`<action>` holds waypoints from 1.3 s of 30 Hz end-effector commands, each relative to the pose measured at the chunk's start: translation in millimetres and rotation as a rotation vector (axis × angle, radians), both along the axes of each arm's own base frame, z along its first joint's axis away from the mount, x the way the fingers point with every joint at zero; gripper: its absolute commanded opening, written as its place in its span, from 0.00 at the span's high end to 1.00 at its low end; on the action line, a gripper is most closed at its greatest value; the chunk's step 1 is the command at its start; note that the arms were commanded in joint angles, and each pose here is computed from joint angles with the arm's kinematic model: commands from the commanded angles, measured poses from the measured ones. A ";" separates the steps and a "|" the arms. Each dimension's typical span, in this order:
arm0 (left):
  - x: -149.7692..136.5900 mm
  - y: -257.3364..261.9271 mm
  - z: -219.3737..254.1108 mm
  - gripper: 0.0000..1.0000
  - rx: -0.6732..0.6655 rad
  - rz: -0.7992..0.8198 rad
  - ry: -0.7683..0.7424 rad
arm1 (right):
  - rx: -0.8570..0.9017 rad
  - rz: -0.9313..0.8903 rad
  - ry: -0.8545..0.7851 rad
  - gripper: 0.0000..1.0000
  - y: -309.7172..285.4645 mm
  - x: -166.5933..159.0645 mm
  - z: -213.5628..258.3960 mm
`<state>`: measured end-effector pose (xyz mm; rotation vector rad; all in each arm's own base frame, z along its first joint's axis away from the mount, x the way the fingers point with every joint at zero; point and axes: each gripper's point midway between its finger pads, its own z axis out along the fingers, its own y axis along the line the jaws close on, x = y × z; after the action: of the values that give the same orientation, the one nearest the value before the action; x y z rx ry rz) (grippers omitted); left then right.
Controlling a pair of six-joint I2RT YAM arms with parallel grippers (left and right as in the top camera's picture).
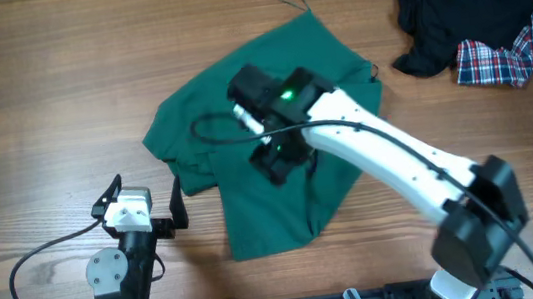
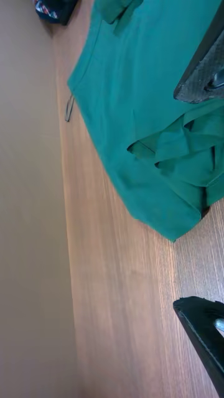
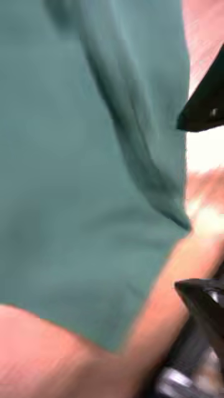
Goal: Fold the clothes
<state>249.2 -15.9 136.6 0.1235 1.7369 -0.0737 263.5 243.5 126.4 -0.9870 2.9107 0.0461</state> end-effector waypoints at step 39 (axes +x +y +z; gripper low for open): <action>-0.2 -0.9 -2.0 0.00 0.016 -0.005 0.000 | -0.693 -1.202 -0.082 0.93 -252.9 26.1 -11.9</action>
<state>249.2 -15.9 136.7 0.1235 1.7365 -0.0737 292.9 13.7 109.5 0.8056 2.9777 -0.9391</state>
